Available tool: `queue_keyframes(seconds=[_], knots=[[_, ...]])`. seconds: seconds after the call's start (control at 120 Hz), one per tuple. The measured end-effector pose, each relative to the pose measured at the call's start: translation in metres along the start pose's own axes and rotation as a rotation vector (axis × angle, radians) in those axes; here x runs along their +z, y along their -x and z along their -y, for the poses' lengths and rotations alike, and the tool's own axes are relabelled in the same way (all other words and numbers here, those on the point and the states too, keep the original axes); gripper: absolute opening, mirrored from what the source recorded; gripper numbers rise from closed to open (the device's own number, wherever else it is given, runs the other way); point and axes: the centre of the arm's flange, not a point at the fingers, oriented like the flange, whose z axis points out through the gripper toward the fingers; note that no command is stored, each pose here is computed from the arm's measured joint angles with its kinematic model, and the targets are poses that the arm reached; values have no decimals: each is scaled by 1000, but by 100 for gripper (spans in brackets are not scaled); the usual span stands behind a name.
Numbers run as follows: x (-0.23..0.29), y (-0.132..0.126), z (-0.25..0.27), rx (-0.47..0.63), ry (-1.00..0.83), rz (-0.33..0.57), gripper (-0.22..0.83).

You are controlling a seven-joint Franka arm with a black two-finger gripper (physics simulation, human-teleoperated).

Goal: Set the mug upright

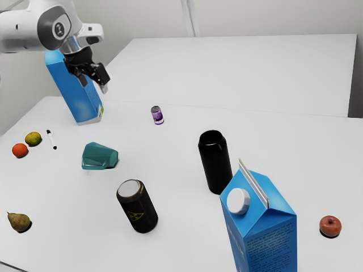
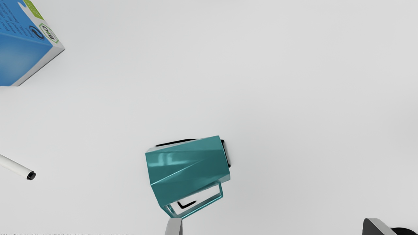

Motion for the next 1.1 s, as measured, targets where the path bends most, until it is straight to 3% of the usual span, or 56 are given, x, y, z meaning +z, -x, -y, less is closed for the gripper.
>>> queue_keyframes(seconds=[0.208,0.35,0.692,0.9,1.1], knots=[[21,12,28,-65,43,12,61],[72,28,69,-136,175,43,62],[187,66,117,-159,484,193,61],[201,88,138,-118,522,251,61],[206,86,163,-80,523,252,61]])
